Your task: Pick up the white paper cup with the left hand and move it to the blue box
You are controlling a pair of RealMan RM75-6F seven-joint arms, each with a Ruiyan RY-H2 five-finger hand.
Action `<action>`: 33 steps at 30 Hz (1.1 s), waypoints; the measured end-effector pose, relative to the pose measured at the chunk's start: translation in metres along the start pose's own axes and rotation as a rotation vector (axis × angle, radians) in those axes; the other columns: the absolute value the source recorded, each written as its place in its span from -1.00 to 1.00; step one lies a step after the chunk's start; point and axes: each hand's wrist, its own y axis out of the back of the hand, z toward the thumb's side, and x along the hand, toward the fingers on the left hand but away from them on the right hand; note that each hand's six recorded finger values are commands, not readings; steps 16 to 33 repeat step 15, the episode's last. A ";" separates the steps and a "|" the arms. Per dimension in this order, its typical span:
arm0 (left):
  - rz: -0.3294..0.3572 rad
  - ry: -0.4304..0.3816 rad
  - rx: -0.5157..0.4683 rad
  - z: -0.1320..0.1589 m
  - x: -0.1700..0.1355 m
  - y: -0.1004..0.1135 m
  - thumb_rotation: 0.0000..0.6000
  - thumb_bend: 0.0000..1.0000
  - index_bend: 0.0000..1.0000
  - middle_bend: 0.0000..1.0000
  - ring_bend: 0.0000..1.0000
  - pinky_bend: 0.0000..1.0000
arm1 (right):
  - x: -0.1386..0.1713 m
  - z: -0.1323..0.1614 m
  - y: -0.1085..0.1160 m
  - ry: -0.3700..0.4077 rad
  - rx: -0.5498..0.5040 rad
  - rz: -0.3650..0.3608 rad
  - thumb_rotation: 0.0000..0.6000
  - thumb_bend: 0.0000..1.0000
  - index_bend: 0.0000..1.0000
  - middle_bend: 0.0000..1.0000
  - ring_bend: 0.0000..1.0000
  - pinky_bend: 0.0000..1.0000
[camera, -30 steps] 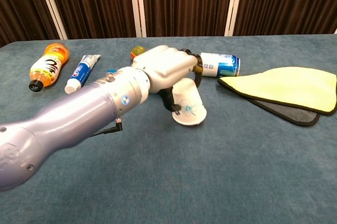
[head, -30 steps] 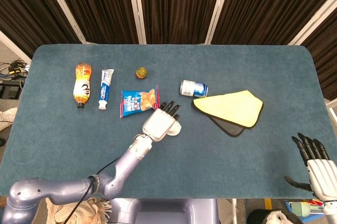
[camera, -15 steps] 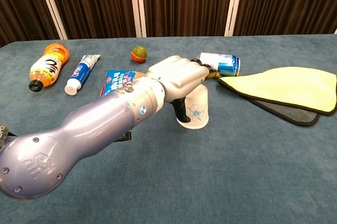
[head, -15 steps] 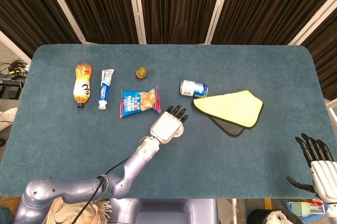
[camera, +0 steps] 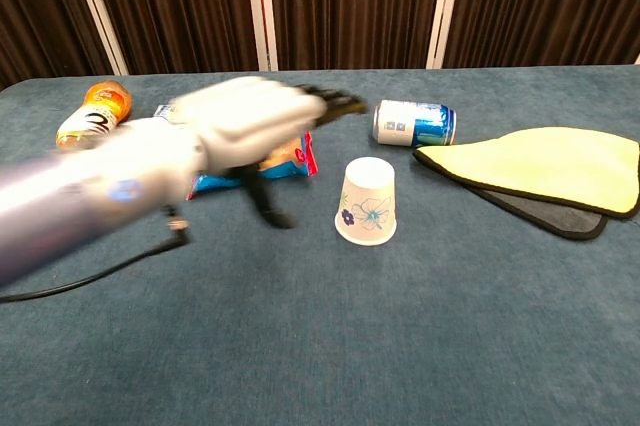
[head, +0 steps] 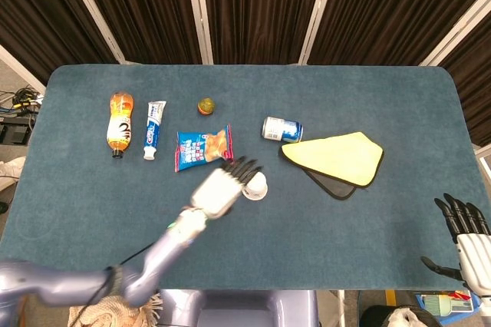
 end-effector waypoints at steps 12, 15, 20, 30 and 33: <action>0.038 0.357 -0.008 -0.111 -0.178 -0.012 1.00 -0.87 -1.00 -0.90 -0.92 -0.69 | -0.005 0.020 -0.011 0.057 0.043 0.004 1.00 -0.88 -1.00 -1.00 -1.00 -1.00; 0.064 0.376 0.009 -0.120 -0.211 -0.014 1.00 -0.87 -1.00 -0.90 -0.91 -0.69 | -0.011 0.016 -0.009 0.036 0.054 -0.011 1.00 -0.88 -1.00 -1.00 -1.00 -1.00; 0.064 0.376 0.009 -0.120 -0.211 -0.014 1.00 -0.87 -1.00 -0.90 -0.91 -0.69 | -0.011 0.016 -0.009 0.036 0.054 -0.011 1.00 -0.88 -1.00 -1.00 -1.00 -1.00; 0.064 0.376 0.009 -0.120 -0.211 -0.014 1.00 -0.87 -1.00 -0.90 -0.91 -0.69 | -0.011 0.016 -0.009 0.036 0.054 -0.011 1.00 -0.88 -1.00 -1.00 -1.00 -1.00; 0.064 0.376 0.009 -0.120 -0.211 -0.014 1.00 -0.87 -1.00 -0.90 -0.91 -0.69 | -0.011 0.016 -0.009 0.036 0.054 -0.011 1.00 -0.88 -1.00 -1.00 -1.00 -1.00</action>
